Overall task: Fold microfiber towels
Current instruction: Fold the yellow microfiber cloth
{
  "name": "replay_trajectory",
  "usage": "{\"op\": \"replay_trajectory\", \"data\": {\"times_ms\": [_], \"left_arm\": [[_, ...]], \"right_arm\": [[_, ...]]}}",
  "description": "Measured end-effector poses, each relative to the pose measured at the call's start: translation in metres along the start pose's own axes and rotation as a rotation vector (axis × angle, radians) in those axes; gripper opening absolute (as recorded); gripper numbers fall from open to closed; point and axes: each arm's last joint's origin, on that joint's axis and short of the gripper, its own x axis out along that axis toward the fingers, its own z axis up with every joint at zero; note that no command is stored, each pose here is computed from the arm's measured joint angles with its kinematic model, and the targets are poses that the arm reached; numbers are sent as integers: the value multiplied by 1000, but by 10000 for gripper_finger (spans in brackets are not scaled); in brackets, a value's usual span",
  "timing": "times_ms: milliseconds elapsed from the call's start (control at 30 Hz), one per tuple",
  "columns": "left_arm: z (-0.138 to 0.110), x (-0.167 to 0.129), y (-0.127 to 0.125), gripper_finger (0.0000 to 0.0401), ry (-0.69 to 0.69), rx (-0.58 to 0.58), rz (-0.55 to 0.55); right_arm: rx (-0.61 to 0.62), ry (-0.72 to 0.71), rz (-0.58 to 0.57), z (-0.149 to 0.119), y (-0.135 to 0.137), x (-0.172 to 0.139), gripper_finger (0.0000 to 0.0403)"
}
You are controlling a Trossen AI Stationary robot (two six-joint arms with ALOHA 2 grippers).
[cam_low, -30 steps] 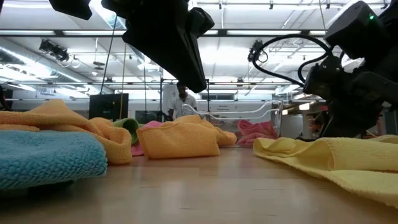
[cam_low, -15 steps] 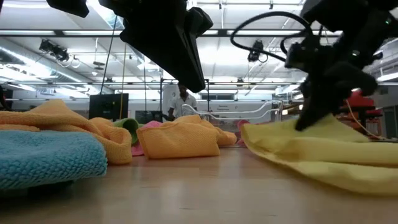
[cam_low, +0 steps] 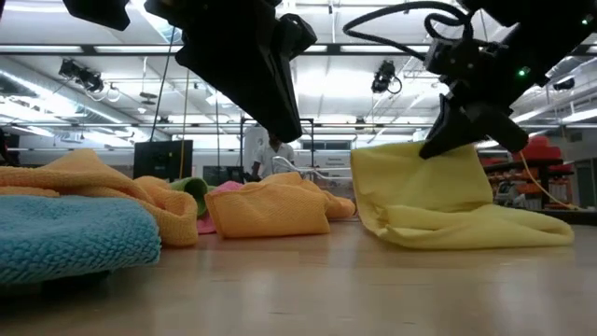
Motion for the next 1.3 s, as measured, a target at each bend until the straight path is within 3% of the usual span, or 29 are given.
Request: {"op": "replay_trajectory", "data": {"times_ms": [233,633,1100,1300], "left_arm": [[0,0,0,17,0,-1,1],[0,0,0,14,-3,-9,1],[1,0,0,24,-7,-10,1],[1,0,0,14,-7,-10,1]], "right_arm": [[-37,-56,40,-1,16,-14,14],[-69,-106,181,-11,78,-14,14],[-252,-171,355,-12,82,-40,21],[-167,-73,487,-16,92,-28,46]]}}
